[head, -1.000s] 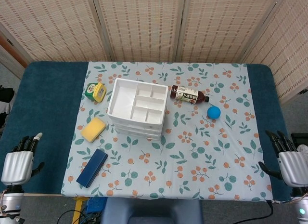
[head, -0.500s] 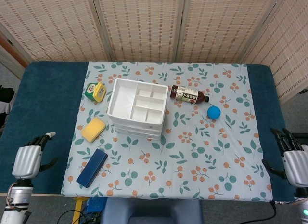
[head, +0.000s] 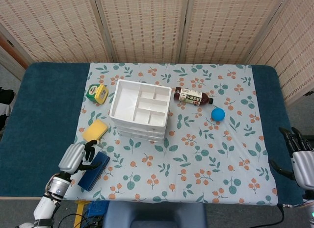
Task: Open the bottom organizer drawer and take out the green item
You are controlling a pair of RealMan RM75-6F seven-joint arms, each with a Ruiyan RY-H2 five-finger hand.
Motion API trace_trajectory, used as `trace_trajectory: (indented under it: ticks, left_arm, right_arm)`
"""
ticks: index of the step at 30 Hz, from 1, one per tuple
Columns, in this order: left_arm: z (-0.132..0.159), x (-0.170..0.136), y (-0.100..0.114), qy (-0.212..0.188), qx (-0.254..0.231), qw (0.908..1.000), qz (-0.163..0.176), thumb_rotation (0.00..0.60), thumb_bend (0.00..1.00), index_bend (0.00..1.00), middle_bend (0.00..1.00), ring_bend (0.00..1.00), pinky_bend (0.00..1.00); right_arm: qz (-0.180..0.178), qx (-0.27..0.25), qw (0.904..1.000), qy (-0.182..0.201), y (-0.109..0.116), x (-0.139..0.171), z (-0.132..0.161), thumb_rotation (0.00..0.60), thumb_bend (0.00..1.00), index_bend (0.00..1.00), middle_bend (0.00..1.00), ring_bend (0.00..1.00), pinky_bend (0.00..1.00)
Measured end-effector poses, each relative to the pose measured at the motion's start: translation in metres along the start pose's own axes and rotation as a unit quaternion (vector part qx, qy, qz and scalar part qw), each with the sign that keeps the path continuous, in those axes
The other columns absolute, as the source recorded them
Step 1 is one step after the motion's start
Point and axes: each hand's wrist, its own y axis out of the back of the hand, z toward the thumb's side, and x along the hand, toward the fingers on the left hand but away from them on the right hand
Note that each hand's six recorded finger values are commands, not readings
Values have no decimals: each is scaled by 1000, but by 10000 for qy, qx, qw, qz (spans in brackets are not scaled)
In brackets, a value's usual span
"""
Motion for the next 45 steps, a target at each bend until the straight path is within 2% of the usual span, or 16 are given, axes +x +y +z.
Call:
trace_trajectory:
  ticks: [5,10,18,22,25,32,45]
  left_arm:
    - [22,21,-32,-304,-654,9962,-480,600,193,296,923,919,1000]
    - [41,39,-59,-370,-1216,9880,-882,600,213,230,968,979,1000]
    - [56,54,-93,-36,-2188,9688,-1159,600,245,167,978,1000,1000]
    - [59,61,-108,269,-2822,9508,-1250,600,247,145,979,1000,1000]
    - [63,67,-116,420,-3245,9369,-1230,600,248,143,979,1000,1000]
    - [70,77,-121,598,-3940,9120,-976,600,249,143,979,1000,1000]
    - [72,82,-130,813,-4479,8862,-858,600,250,145,978,1000,1000]
  right_arm:
    - [10,11,10000,-10,1,0,1,600,234,21,109,72,150]
    - [-20,17,10000,-30,2,1,1,600,234,20,109,72,150]
    - [-14,9,10000,-76,2,3,-1,600,234,20,109,72,150]
    - [-8,-1,10000,-83,1,3,-2,600,234,20,109,72,150]
    - [-2,-5,10000,-88,0,2,-2,600,234,20,109,72,150]
    - [7,-20,9999,-126,-1,3,-4,600,234,19,109,72,150]
    - [17,-24,9998,-202,-1,6,-9,600,234,18,109,73,150]
